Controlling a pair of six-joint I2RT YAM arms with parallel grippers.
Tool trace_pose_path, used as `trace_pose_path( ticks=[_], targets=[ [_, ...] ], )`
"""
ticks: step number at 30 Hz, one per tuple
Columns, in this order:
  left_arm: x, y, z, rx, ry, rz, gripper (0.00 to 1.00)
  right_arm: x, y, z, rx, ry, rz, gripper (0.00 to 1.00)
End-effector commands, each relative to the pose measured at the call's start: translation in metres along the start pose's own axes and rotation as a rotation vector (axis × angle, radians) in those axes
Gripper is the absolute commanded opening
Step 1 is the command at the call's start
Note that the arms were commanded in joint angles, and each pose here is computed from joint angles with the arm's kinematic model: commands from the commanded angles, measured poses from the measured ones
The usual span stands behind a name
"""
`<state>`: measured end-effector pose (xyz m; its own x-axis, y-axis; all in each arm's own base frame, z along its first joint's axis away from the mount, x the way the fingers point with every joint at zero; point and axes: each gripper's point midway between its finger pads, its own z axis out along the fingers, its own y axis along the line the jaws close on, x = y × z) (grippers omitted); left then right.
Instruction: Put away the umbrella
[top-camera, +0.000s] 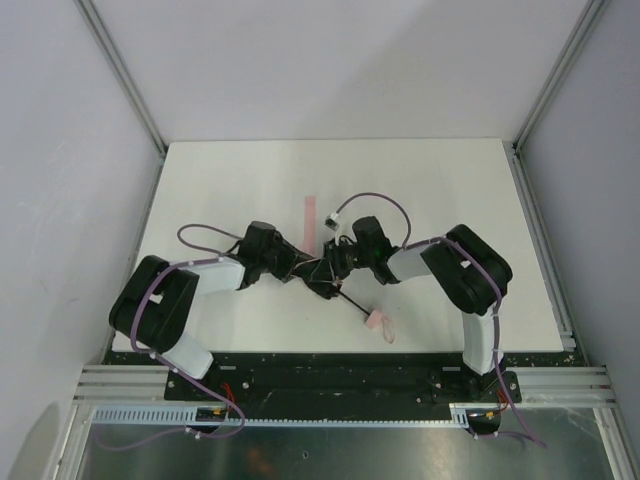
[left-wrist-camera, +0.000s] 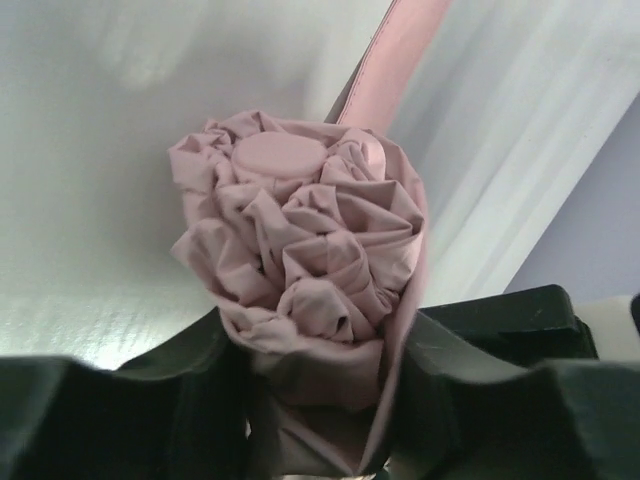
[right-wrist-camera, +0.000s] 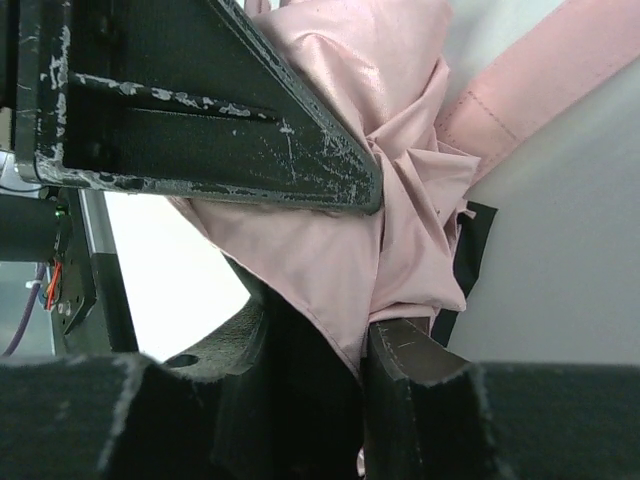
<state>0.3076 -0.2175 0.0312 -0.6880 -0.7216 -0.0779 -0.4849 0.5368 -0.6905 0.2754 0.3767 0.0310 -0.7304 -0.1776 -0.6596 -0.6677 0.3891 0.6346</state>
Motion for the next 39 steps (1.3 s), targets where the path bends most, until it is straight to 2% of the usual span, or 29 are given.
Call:
trace_pose_path(
  ticks=[1, 2, 4, 8, 10, 11, 13, 19, 22, 26, 28, 32, 33, 35, 37, 39],
  targets=[
    [-0.012, 0.044, 0.009, -0.142, -0.088, 0.117, 0.28, 0.079, -0.008, -0.015, 0.09, 0.266, 0.105, 0.01],
    [-0.012, 0.045, 0.009, -0.145, -0.087, 0.121, 0.2, 0.073, -0.006, -0.014, 0.112, 0.263, 0.085, 0.04],
    [-0.01, 0.049, 0.008, -0.151, -0.08, 0.125, 0.1, 0.057, -0.003, -0.013, 0.178, 0.248, 0.034, 0.17],
    [-0.005, 0.051, 0.005, -0.146, -0.062, 0.119, 0.01, 0.024, 0.003, -0.019, 0.342, 0.215, -0.064, 0.54],
    [-0.001, 0.05, 0.002, -0.138, -0.052, 0.116, 0.0, 0.008, 0.011, -0.024, 0.423, 0.196, -0.129, 0.85],
    [0.0, 0.049, 0.001, -0.135, -0.049, 0.11, 0.0, 0.0, 0.013, -0.028, 0.473, 0.18, -0.169, 0.92],
    [0.002, 0.048, -0.002, -0.13, -0.042, 0.09, 0.0, -0.01, 0.016, -0.033, 0.56, 0.151, -0.245, 0.98],
    [0.013, 0.045, -0.009, -0.147, 0.01, 0.019, 0.0, -0.015, 0.01, -0.026, 0.788, 0.078, -0.445, 0.99],
    [0.017, 0.047, -0.01, -0.174, 0.031, -0.009, 0.0, -0.019, 0.011, -0.013, 0.857, 0.016, -0.524, 0.99],
    [0.022, 0.045, -0.011, -0.196, 0.038, -0.021, 0.0, -0.024, 0.009, -0.001, 0.929, -0.049, -0.568, 0.84],
    [0.025, 0.044, -0.012, -0.202, 0.041, -0.022, 0.0, -0.023, 0.001, 0.0, 0.952, -0.053, -0.565, 0.67],
    [0.028, 0.039, -0.012, -0.194, 0.055, -0.017, 0.0, -0.008, -0.019, 0.0, 0.949, 0.007, -0.516, 0.16],
    [0.028, 0.036, -0.012, -0.186, 0.055, -0.008, 0.02, -0.003, -0.024, -0.002, 0.942, 0.026, -0.499, 0.08],
    [0.024, 0.027, -0.016, -0.158, 0.042, 0.032, 0.21, 0.011, -0.027, 0.0, 0.858, 0.073, -0.454, 0.02],
    [0.016, 0.014, -0.023, -0.111, 0.012, 0.104, 0.46, 0.023, -0.027, -0.002, 0.773, 0.099, -0.401, 0.0],
    [0.007, -0.004, -0.033, -0.052, -0.021, 0.177, 0.63, 0.032, -0.025, -0.005, 0.676, 0.102, -0.332, 0.0]
  ],
)
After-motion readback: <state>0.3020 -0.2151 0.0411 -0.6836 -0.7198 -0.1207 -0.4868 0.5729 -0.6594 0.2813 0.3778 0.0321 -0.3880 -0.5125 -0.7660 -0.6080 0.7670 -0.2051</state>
